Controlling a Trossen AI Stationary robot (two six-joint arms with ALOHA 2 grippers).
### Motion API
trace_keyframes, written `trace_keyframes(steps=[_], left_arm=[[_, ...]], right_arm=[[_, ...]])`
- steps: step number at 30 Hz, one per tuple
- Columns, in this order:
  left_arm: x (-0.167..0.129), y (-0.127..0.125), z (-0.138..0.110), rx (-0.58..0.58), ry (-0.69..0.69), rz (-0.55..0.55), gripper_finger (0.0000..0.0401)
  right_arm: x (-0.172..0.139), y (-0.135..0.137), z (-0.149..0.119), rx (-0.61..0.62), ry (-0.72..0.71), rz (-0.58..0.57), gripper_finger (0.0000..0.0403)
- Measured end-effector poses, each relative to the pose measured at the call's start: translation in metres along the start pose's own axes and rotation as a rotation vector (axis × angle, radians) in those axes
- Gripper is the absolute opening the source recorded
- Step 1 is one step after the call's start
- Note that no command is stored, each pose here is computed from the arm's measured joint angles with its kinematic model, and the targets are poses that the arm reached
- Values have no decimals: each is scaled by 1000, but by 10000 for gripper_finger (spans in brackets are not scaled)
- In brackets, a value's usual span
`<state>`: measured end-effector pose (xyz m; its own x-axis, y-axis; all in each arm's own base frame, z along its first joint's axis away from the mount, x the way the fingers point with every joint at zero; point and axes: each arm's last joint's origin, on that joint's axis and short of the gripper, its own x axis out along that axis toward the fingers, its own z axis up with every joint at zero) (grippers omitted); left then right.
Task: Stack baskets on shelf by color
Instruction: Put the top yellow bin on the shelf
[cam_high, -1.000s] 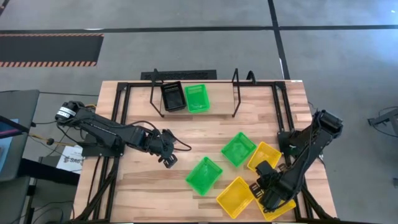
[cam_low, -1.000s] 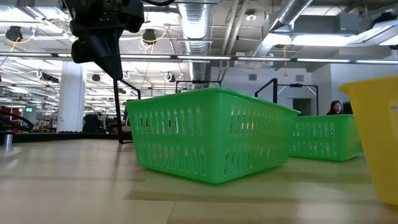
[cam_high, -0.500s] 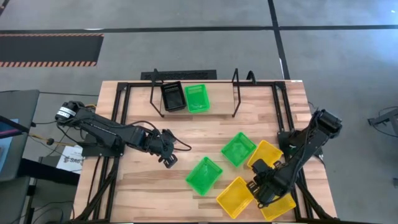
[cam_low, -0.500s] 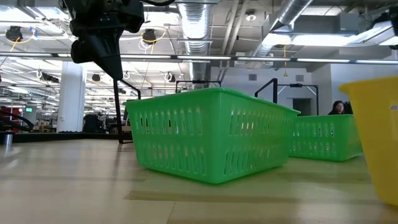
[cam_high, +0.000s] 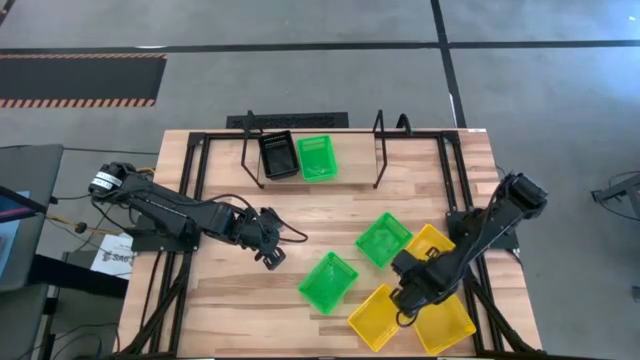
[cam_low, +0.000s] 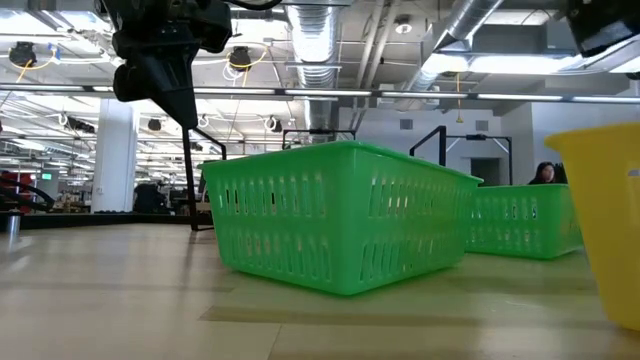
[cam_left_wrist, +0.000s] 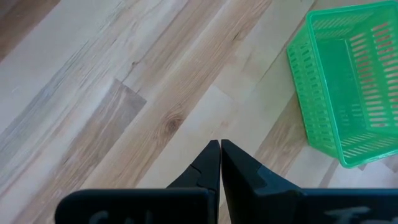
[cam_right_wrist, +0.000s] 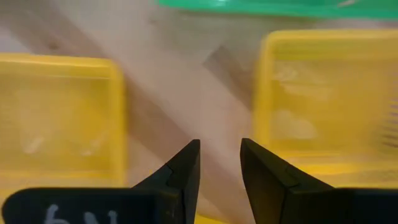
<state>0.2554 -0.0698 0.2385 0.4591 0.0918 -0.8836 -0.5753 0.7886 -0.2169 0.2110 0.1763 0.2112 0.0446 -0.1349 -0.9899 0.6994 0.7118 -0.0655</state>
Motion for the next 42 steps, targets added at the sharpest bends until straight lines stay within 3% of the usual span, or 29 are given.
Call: trace_keyframes(steps=[6, 13, 23, 26, 29, 33, 38, 42], left_arm=[[0, 0, 0, 0, -1, 0, 0], [0, 0, 0, 2, -1, 1, 0], [0, 0, 0, 10, 7, -5, 0], [0, 0, 0, 20, 7, -5, 0], [0, 0, 0, 19, 8, -5, 0], [0, -1, -1, 18, 25, -19, 0], [0, -1, -1, 13, 27, -20, 0], [0, -1, -1, 15, 26, -22, 0]], right_arm=[[1, -10, 6, -33, 17, -97, 135], [19, -8, 11, -32, 21, -37, 135], [42, -20, 6, -31, 80, -82, 131], [42, -21, 7, -10, 104, -81, 108], [38, -19, 8, -5, 144, -69, 34], [14, -13, 12, -5, 151, -74, 10], [-63, -12, 24, -19, 40, -141, 5], [-131, -17, 47, -61, -253, 75, 3]])
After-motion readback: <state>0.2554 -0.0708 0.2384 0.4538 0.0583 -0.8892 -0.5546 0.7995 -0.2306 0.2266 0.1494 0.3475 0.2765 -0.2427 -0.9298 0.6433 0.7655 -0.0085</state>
